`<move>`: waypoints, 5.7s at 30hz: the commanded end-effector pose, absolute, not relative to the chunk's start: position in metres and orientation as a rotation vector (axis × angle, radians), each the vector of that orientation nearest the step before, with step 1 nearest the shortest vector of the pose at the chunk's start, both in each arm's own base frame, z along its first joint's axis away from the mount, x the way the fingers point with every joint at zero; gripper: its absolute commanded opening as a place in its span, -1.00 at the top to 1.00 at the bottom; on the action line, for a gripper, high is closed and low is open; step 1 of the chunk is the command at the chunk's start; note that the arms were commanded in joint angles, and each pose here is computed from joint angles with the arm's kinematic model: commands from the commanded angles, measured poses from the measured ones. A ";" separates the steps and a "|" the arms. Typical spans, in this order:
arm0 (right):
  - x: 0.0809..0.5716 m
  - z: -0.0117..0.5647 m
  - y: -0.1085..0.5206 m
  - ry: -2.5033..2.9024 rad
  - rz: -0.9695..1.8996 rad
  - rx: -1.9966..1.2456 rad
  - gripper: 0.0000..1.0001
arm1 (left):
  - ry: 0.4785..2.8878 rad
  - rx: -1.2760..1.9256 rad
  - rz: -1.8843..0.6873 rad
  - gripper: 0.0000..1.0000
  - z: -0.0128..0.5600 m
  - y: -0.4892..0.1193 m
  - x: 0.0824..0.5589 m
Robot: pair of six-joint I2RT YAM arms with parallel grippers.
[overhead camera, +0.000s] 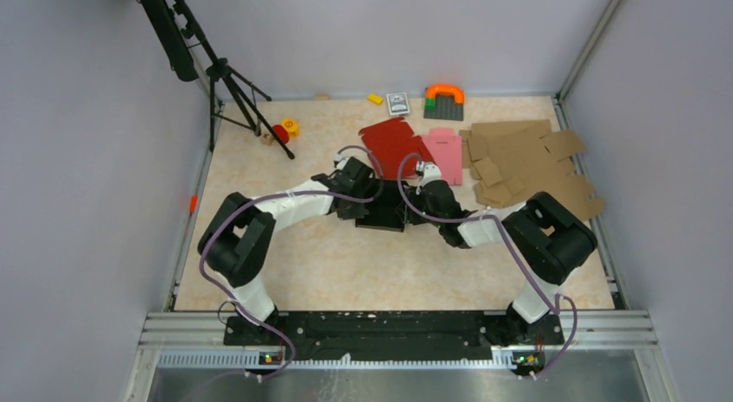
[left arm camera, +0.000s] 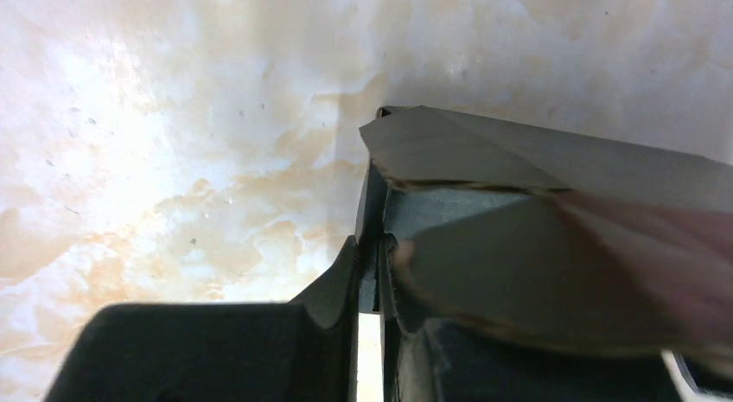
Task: Fold the paper box
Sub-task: Close the paper box at the center of the board.
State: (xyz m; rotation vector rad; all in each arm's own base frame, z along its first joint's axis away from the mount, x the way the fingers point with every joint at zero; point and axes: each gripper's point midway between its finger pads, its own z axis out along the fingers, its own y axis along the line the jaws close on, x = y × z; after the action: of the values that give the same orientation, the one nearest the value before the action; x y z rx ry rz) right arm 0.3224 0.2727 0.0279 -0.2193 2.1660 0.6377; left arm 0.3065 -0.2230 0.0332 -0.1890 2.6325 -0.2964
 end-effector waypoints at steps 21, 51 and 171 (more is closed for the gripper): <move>0.308 0.033 0.296 2.177 0.698 -0.309 0.45 | 2.697 0.197 0.657 1.00 -0.013 -0.180 0.270; 0.309 0.036 0.294 2.170 0.686 -0.305 0.49 | 2.576 -0.035 -0.079 0.23 0.062 -0.214 0.283; 0.317 0.137 0.301 2.122 0.566 -0.546 0.97 | 2.418 0.187 -0.530 0.75 0.116 -0.220 0.327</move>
State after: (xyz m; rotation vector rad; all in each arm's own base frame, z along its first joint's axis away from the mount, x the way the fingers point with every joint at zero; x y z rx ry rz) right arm 0.3148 0.2828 0.1074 -0.5825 2.1931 0.5135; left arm 0.3171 -0.2145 0.1004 0.3028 2.4163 -0.5132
